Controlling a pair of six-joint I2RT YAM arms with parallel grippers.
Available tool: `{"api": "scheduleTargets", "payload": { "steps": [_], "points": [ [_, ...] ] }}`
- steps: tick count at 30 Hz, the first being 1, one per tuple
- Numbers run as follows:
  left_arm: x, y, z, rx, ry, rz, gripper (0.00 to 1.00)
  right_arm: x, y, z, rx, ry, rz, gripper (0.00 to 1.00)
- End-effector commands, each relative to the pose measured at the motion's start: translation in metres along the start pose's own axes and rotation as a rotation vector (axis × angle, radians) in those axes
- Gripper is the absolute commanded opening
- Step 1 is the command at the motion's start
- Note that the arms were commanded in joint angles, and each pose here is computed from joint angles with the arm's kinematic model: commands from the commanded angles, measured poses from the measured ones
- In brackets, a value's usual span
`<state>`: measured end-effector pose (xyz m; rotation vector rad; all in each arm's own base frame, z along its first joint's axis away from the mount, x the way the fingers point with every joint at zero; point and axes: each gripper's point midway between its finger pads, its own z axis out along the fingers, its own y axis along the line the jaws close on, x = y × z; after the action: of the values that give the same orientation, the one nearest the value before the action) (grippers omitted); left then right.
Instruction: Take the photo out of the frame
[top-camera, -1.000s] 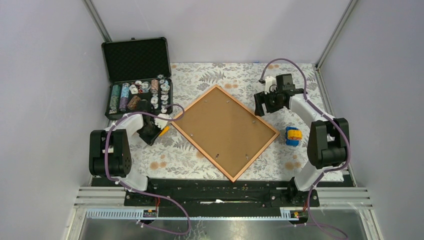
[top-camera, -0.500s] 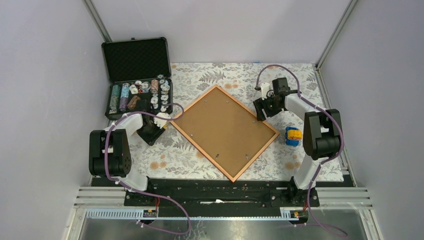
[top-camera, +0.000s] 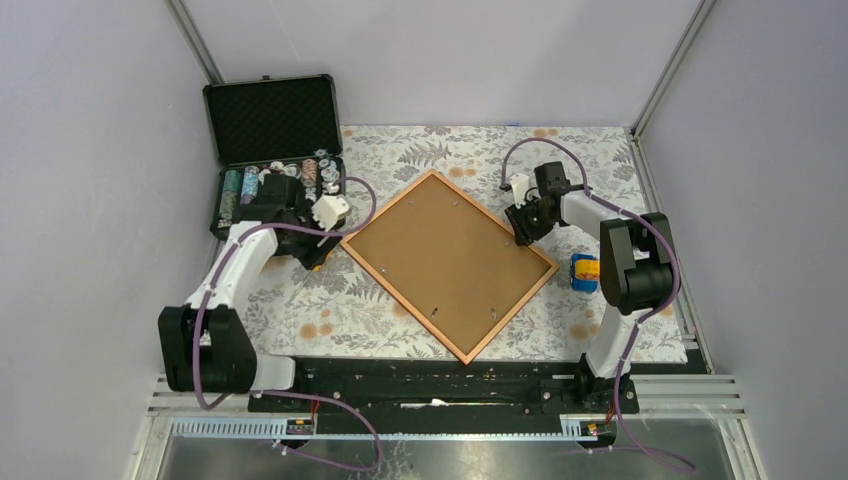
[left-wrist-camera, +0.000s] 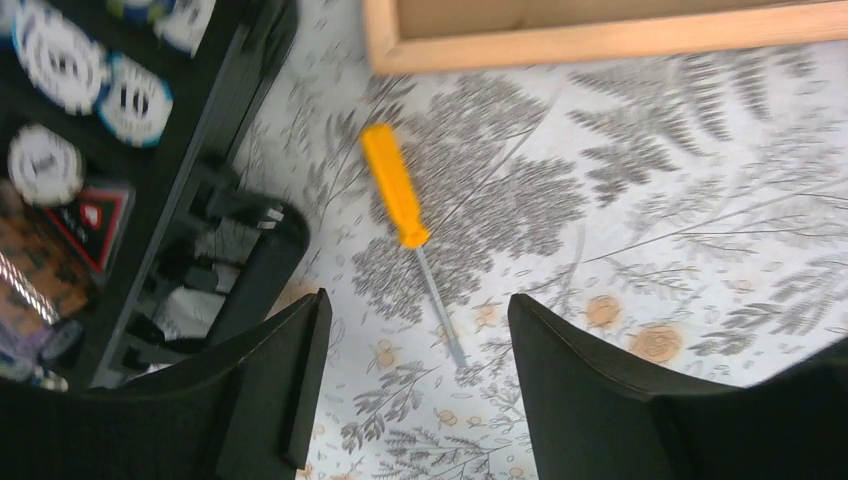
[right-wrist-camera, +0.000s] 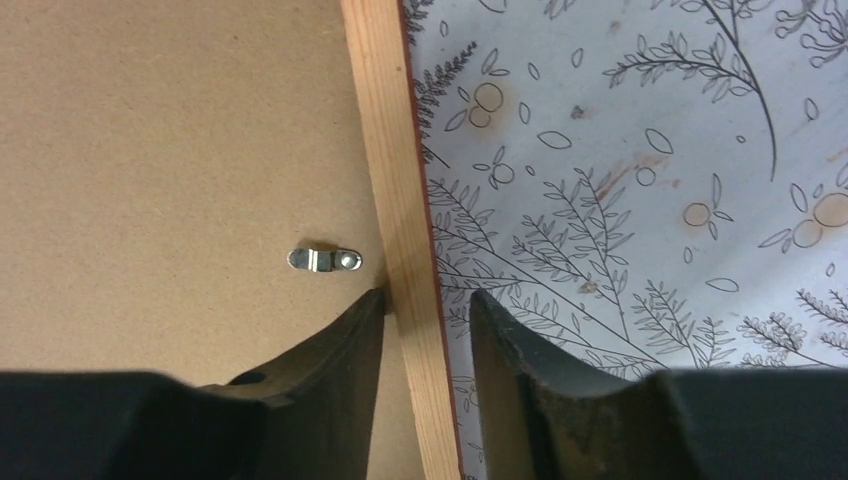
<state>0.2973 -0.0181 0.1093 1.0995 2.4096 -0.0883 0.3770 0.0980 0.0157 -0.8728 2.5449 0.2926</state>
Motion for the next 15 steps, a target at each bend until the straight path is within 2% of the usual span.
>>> {"api": "scheduleTargets", "payload": {
  "steps": [1, 3, 6, 11, 15],
  "points": [
    [-0.040, -0.042, -0.017, 0.095, -0.144, 0.182, 0.73, 0.005, -0.004, 0.004, 0.036, 0.024, -0.046, 0.38],
    [-0.051, -0.067, -0.017, 0.135, -0.169, 0.264, 0.75, 0.008, -0.006, 0.005, 0.042, 0.033, -0.052, 0.31],
    [-0.065, -0.111, -0.015, 0.211, -0.201, 0.430, 0.75, 0.008, -0.007, 0.006, 0.045, 0.037, -0.060, 0.27],
    [-0.081, -0.194, -0.009, 0.363, -0.249, 0.764, 0.75, 0.001, -0.009, 0.009, 0.035, 0.029, -0.062, 0.25],
    [-0.074, -0.251, 0.010, 0.447, -0.189, 1.025, 0.73, -0.004, -0.010, 0.012, 0.026, 0.027, -0.057, 0.25]
  ]
}}
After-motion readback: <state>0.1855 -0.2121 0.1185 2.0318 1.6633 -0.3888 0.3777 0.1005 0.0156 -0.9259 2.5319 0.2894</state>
